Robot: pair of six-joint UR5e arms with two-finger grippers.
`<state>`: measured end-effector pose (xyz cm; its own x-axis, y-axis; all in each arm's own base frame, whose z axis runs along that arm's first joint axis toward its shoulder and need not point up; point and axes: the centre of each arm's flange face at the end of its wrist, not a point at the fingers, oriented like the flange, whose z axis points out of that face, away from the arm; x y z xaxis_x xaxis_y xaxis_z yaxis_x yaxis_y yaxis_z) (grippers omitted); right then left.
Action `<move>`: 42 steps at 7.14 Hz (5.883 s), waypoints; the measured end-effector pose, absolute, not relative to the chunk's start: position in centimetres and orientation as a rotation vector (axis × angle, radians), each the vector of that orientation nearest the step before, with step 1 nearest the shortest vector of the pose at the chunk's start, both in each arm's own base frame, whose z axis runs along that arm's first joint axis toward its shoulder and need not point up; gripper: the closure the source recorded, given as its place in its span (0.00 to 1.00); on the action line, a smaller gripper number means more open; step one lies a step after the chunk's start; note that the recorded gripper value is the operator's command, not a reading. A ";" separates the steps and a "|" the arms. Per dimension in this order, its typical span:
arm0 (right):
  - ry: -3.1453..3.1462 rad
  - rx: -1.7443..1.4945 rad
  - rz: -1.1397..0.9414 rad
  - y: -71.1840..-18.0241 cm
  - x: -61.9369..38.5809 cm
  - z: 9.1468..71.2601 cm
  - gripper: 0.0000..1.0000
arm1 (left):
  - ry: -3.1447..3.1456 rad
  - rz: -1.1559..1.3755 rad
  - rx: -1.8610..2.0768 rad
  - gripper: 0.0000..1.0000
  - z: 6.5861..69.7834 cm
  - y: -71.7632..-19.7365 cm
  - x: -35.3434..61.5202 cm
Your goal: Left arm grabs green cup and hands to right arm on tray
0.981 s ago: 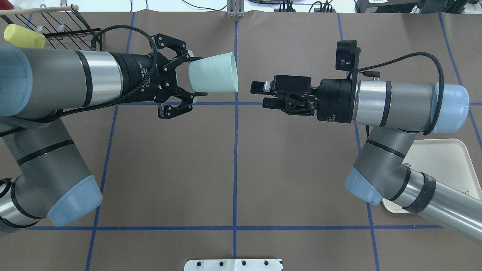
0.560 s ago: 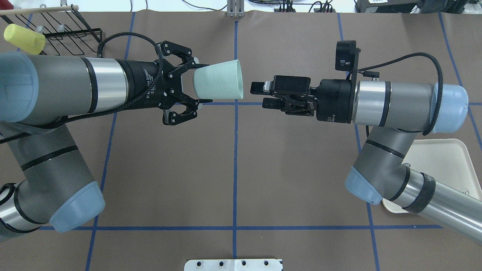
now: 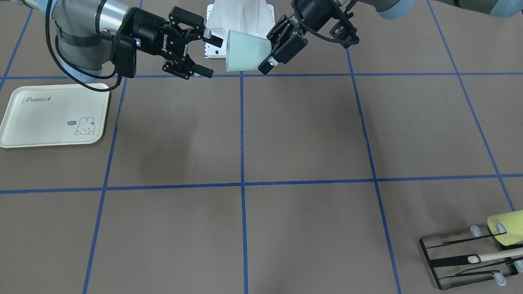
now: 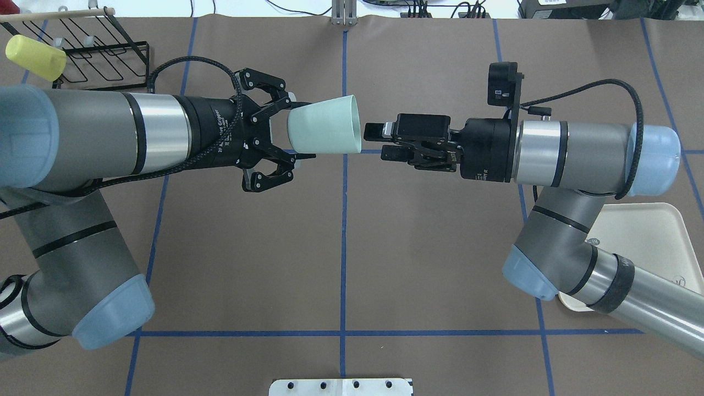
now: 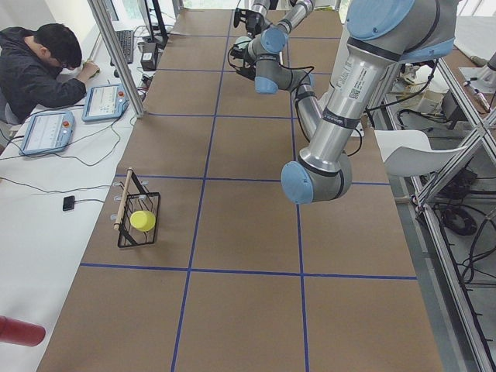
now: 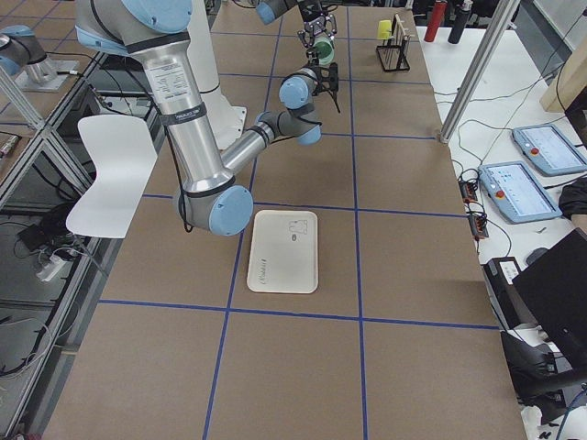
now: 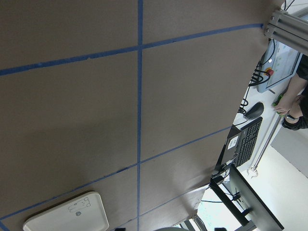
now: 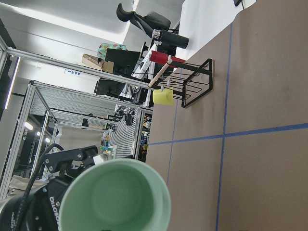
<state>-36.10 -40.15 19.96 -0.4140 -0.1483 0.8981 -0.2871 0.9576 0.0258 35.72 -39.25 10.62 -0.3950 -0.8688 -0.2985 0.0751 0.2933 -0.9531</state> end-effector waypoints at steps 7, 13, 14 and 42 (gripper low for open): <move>-2.007 0.296 0.147 -39.6 -36.7 20.0 0.34 | 1.620 -1.244 -0.777 0.79 9.9 -37.9 36.4; -2.020 0.298 0.136 -39.4 -37.0 19.1 0.58 | 1.612 -1.229 -0.792 0.79 9.7 -37.2 37.3; -2.021 0.298 0.135 -39.4 -37.0 19.1 0.74 | 1.611 -1.227 -0.794 0.79 9.7 -37.1 37.4; -1.396 0.401 -0.003 -55.5 -18.5 37.2 1.00 | 1.307 -0.699 0.168 0.00 20.3 -44.5 33.1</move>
<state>-18.50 -55.51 37.19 0.1853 -0.2357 0.9540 -0.2320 0.9329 0.2756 33.12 -44.46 20.25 0.0905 -0.3761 -0.9222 0.5578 0.7862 -0.2659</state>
